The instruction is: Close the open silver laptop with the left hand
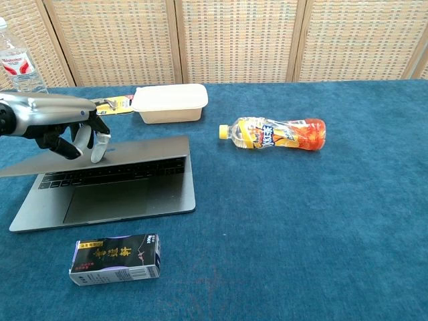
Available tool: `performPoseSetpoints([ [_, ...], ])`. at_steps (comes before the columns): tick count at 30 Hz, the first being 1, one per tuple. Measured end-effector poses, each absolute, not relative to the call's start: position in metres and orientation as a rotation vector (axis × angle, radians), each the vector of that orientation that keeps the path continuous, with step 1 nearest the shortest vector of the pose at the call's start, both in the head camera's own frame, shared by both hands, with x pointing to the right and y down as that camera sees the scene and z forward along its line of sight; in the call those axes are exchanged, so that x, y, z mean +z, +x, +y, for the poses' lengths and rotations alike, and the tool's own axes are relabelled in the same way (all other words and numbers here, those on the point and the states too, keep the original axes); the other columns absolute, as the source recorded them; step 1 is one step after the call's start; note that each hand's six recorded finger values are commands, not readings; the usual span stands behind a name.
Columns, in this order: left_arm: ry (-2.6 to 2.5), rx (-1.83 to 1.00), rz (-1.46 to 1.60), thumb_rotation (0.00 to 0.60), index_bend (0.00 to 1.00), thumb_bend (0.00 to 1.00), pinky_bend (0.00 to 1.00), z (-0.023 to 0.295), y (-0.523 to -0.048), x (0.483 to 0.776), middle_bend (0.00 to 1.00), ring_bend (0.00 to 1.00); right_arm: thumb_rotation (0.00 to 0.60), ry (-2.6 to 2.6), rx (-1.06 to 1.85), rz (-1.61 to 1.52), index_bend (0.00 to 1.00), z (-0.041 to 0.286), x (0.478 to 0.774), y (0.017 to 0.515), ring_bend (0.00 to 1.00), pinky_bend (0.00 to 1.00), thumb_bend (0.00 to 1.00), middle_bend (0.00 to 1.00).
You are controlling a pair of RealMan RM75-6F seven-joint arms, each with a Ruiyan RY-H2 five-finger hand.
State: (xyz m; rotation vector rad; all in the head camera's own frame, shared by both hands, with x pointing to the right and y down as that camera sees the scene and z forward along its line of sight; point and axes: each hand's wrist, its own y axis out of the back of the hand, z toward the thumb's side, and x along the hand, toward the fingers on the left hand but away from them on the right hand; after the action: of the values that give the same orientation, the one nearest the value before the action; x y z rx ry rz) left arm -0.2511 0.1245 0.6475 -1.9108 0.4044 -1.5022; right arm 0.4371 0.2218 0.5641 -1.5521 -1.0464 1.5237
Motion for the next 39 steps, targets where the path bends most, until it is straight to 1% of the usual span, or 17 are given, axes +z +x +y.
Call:
performPoseSetpoints([
  [12, -1.896, -1.511, 0.327, 0.600, 0.56, 0.94, 0.32, 0.140, -0.241, 0.661, 0.39, 0.33, 0.600, -1.551, 1.527, -1.054, 0.01, 0.221, 0.563, 0.439, 0.00, 0.00, 0.00, 0.00],
  [39, -1.871, -1.530, 0.241, 0.600, 0.56, 0.94, 0.32, 0.159, -0.230, 0.679, 0.39, 0.33, 0.600, -1.554, 1.526, -1.061, 0.01, 0.222, 0.562, 0.441, 0.00, 0.00, 0.00, 0.00],
])
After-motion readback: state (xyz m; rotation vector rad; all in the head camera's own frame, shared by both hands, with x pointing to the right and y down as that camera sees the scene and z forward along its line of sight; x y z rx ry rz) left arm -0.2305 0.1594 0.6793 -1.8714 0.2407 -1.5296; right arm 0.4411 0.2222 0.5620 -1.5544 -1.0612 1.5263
